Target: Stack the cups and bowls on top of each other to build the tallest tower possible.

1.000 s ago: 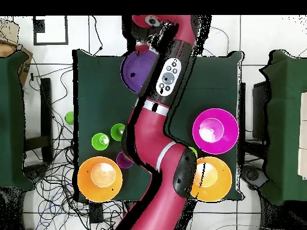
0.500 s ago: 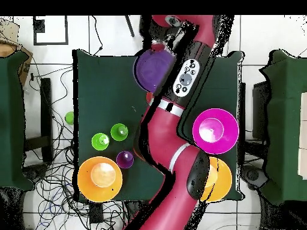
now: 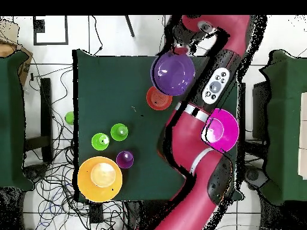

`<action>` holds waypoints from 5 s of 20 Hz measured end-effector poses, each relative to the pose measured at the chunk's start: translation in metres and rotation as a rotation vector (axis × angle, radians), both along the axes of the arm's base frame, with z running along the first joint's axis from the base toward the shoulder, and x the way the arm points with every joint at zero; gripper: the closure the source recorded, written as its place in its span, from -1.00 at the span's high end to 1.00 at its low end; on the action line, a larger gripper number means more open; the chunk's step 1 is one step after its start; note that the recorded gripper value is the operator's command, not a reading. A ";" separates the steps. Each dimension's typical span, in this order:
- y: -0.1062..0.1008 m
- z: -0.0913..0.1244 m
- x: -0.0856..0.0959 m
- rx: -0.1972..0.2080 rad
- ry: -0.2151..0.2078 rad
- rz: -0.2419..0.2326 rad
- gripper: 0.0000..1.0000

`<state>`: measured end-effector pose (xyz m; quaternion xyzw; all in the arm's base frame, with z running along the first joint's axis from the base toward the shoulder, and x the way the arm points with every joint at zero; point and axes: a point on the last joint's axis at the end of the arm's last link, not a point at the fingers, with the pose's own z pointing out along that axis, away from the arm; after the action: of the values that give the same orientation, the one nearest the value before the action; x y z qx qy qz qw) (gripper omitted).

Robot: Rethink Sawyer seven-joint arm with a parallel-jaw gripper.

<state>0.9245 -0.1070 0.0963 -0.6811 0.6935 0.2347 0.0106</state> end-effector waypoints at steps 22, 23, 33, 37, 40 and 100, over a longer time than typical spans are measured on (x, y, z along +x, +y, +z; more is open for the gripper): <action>-0.014 0.016 -0.123 0.034 0.132 -0.811 -1.00; 0.003 0.013 -0.123 0.035 0.130 -0.868 -1.00; 0.081 0.004 -0.132 0.064 0.135 -0.865 -1.00; 0.107 0.004 -0.137 0.057 0.188 -0.813 -1.00; 0.118 0.001 -0.139 0.040 0.212 -0.792 -1.00; 0.015 -0.039 -0.062 -0.144 0.254 -0.771 -1.00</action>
<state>0.8623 -0.0915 0.0575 -0.3358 0.9084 0.2466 -0.0358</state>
